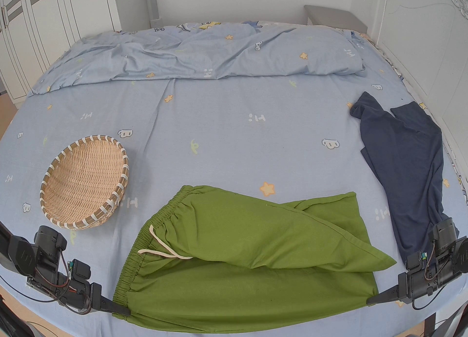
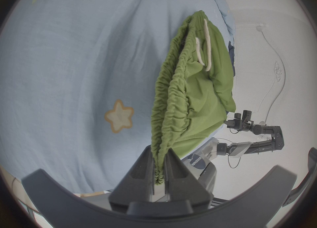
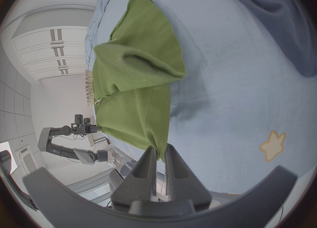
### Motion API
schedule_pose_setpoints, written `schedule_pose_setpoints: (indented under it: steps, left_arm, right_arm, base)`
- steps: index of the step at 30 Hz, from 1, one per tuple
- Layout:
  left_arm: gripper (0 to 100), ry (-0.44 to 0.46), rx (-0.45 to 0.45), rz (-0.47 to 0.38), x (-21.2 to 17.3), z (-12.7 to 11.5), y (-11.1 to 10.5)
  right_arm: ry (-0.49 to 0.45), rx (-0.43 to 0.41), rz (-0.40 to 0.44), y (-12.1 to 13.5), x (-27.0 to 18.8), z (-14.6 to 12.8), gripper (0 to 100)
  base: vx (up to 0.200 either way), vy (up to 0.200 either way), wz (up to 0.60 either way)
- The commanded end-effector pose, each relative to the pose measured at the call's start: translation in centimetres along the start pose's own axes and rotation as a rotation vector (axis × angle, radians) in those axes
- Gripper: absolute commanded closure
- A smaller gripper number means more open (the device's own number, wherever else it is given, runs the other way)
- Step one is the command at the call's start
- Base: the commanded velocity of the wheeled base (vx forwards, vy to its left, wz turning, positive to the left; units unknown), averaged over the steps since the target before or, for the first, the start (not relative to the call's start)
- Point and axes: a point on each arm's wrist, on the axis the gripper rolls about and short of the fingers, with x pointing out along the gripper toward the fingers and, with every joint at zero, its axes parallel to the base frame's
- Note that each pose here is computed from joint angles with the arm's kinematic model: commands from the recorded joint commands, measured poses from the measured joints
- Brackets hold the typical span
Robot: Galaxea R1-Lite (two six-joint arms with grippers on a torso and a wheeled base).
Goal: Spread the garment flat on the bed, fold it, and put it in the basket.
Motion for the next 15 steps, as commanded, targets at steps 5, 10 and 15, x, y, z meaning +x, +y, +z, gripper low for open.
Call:
schedule_pose_setpoints:
  steps: [5, 10, 15]
  left_arm:
    - [100, 0.018, -0.019, 0.037, 0.25, 0.74, 1.22]
    - [100, 0.033, -0.016, 0.035, 0.39, 0.33, 1.05]
    - [100, 0.037, -0.017, 0.035, 0.42, 0.27, 1.04]
  right_arm:
    - [0.013, 0.019, -0.043, -0.32, 0.13, -0.53, 100]
    - [0.036, 0.032, -0.049, -0.54, 0.49, -0.49, 100]
    - [0.036, 0.031, -0.049, -0.54, 0.5, -0.45, 100]
  base:
    - [0.0, 0.0, 0.0]
    - [0.0, 0.0, 0.0]
    - [0.0, 0.0, 0.0]
